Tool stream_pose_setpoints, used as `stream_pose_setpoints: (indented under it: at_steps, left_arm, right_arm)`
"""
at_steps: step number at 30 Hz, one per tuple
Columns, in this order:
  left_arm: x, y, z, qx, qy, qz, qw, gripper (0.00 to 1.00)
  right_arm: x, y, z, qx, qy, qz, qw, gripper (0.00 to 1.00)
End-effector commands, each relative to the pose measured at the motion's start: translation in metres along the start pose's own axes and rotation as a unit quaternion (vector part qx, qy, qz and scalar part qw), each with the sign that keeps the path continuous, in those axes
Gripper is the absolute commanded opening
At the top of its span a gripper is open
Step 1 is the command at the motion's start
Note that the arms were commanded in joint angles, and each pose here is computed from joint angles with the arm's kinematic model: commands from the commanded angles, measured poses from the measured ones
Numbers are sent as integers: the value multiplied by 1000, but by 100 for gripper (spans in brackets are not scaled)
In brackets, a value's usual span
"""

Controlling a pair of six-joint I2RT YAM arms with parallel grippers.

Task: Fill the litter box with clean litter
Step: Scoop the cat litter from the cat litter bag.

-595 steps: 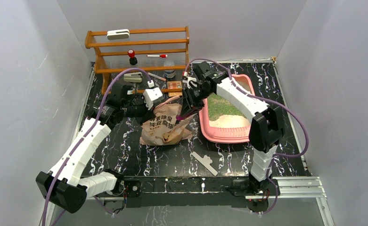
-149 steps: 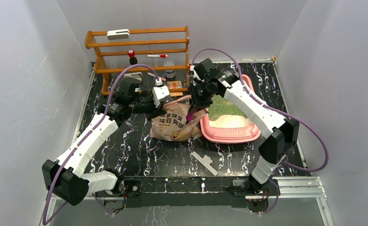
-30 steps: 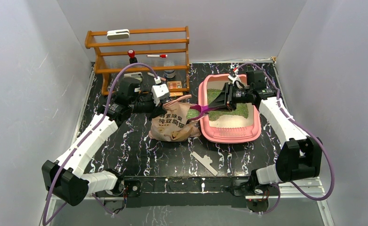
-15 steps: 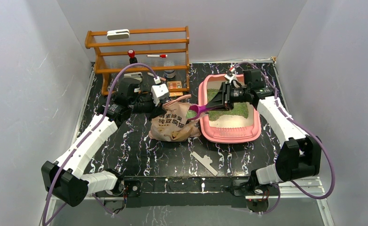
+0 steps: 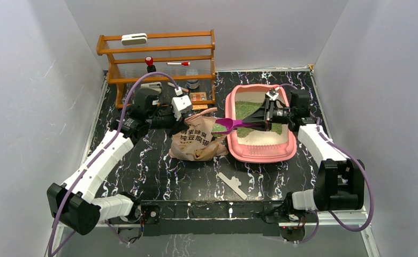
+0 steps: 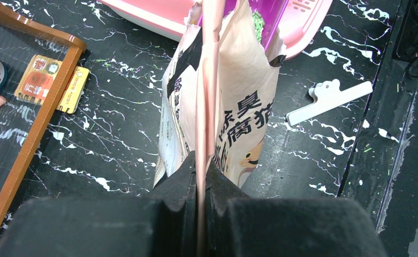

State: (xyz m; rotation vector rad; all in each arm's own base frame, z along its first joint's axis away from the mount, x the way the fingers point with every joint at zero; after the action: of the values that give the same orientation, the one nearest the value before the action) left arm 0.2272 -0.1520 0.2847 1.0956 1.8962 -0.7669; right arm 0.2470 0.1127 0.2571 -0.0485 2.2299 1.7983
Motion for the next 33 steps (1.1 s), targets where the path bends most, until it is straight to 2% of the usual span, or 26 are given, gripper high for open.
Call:
stream_pose_setpoints:
  at_steps: [1,14,33]
  left_arm:
    - [-22,-11,-15,16,-54,33,998,0]
    - [-27,-10,-14,21,-61,38,997,0]
    - [-24,-10,-13,18,-60,32,998,0]
  right_arm:
    - [0,20,-20,-69,-2,-32,997,0]
    - [8,-4,-30,-59,-15,-12,998,0]
    - [9,-8,-50,-45,-50,-17,998,0]
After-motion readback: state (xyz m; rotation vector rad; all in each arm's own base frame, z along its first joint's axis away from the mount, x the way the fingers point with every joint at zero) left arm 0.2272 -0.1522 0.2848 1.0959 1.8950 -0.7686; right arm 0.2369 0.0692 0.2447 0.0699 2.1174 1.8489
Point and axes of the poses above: each gripper's point midway between its finger pads, its own z axis out along the fingers, its own y axis along the line the jaws close on, x = y × z, the point moved 9 cm from there along -z, back along the fingers, and after that the axes turned 9 degrees about -z, right-handed, at the moved point
